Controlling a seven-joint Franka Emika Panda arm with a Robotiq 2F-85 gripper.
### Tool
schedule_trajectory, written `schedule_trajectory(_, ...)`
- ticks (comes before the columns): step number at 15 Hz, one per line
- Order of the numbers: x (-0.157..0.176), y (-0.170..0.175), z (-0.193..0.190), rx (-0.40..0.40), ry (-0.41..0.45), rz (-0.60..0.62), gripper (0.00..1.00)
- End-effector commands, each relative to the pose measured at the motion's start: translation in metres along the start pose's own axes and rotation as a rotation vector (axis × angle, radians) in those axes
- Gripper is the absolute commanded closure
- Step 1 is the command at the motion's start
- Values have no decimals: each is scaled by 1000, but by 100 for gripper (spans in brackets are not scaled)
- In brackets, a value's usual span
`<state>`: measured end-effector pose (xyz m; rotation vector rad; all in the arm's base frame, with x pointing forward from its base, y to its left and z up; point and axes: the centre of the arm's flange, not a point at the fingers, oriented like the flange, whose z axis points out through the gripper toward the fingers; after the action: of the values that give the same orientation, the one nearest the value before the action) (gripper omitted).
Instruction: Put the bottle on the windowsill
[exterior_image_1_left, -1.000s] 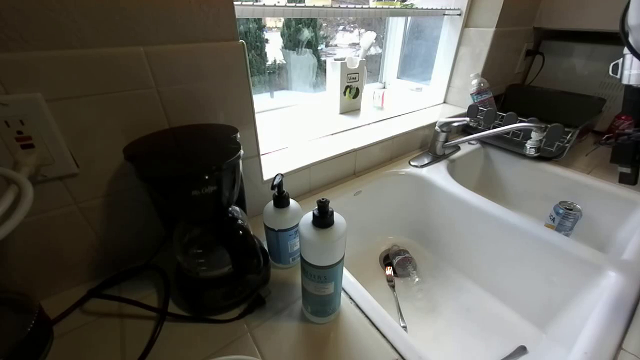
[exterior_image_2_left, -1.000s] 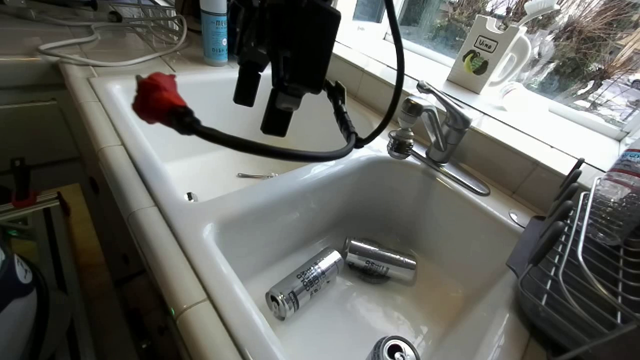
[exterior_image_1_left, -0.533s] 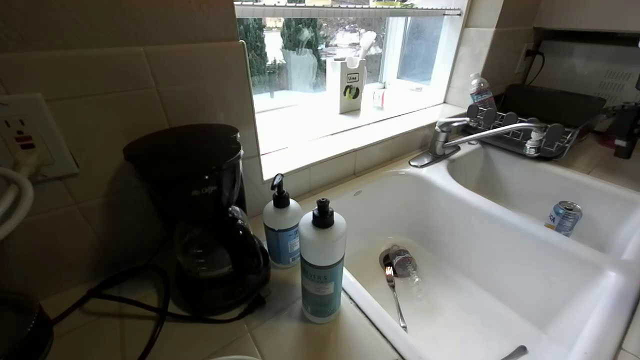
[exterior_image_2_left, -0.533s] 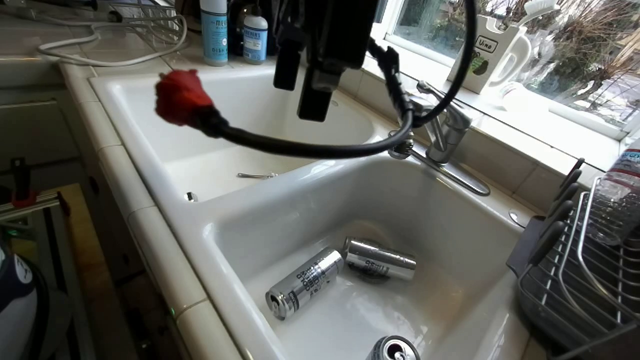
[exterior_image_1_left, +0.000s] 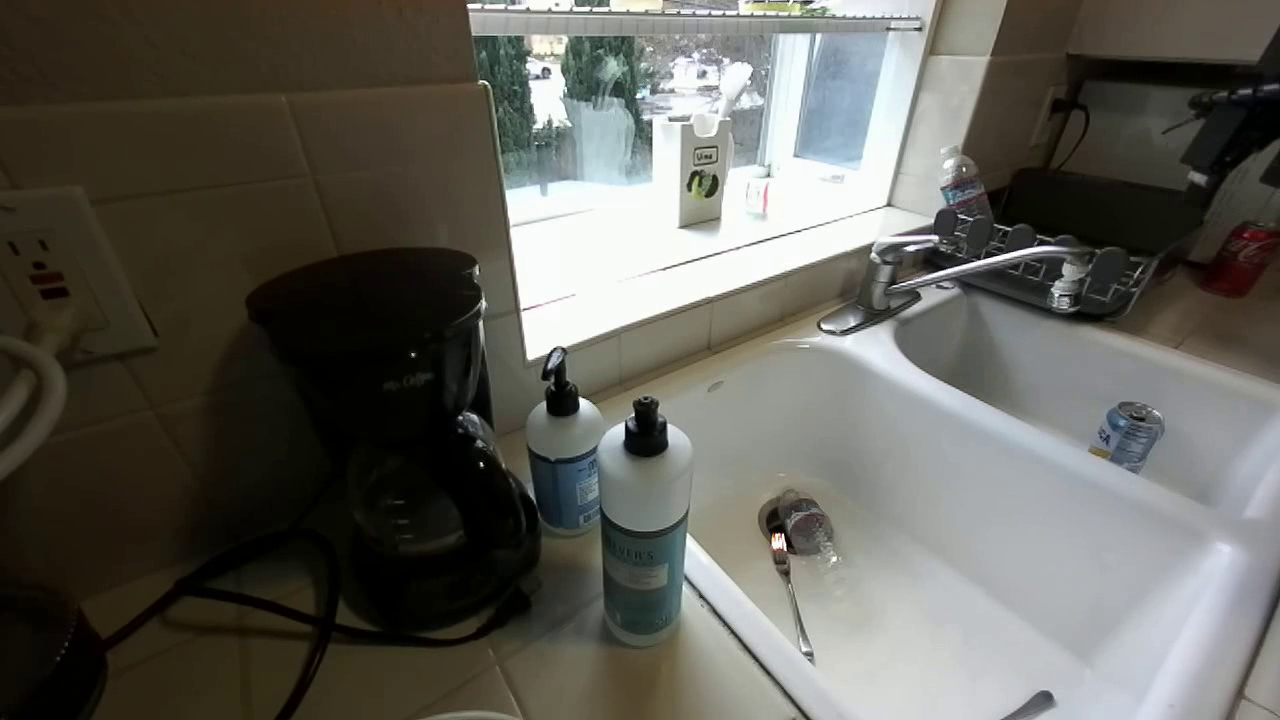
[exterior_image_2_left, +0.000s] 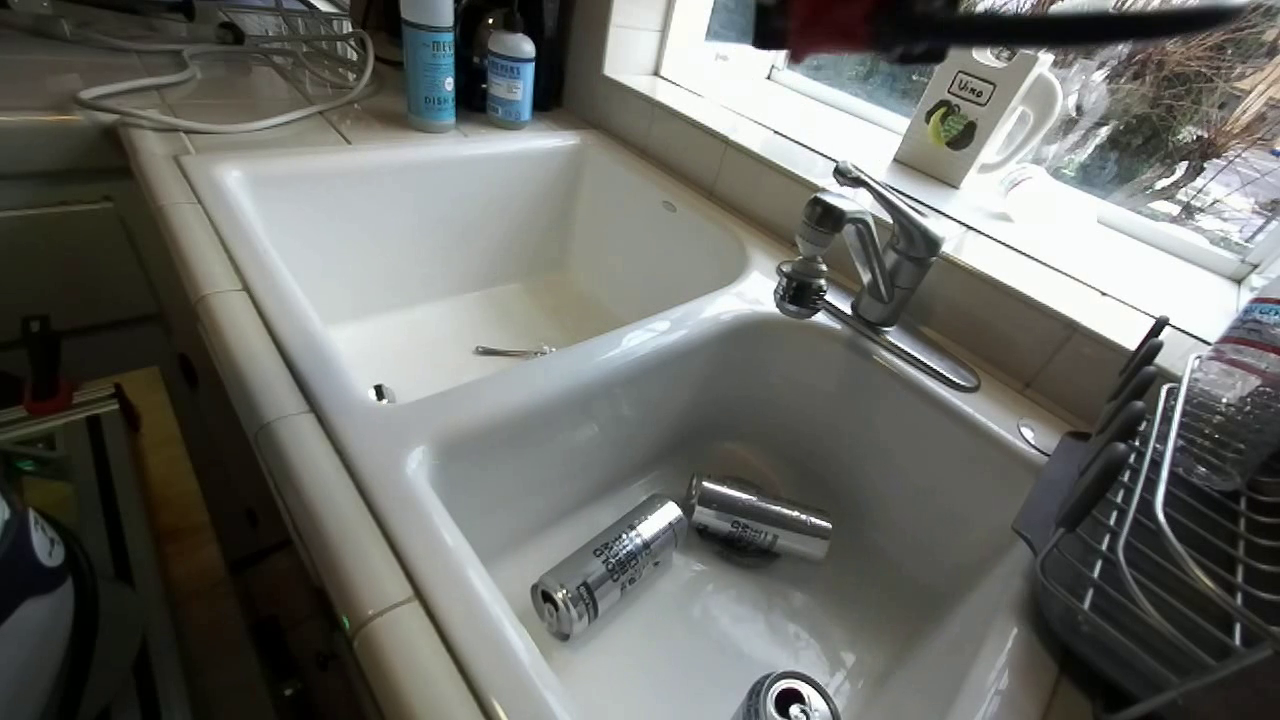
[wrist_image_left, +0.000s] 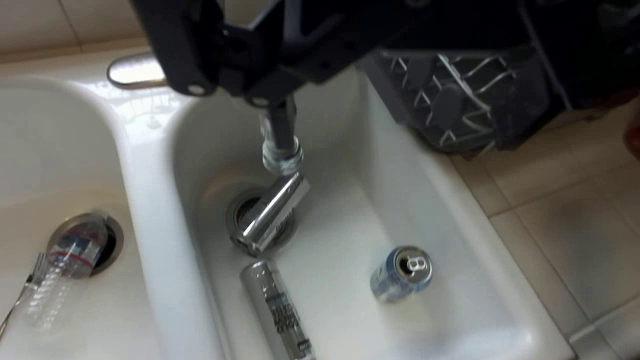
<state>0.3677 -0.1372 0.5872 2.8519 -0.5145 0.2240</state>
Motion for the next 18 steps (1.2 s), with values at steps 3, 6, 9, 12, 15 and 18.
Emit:
schedule_trajectory(3, 84, 26, -45, -1, 107, -12, 0)
schedule_trajectory(6, 70, 27, -43, 1, 120, -13, 0)
schedule_trajectory(9, 85, 31, -45, 11, 124, -25, 0)
schedule_trajectory(12, 89, 51, -35, -50, 117, 11, 0)
schedule_trajectory(15, 92, 72, -35, -69, 156, -42, 0)
schedule_trajectory(18, 116, 108, -21, -91, 157, -83, 0)
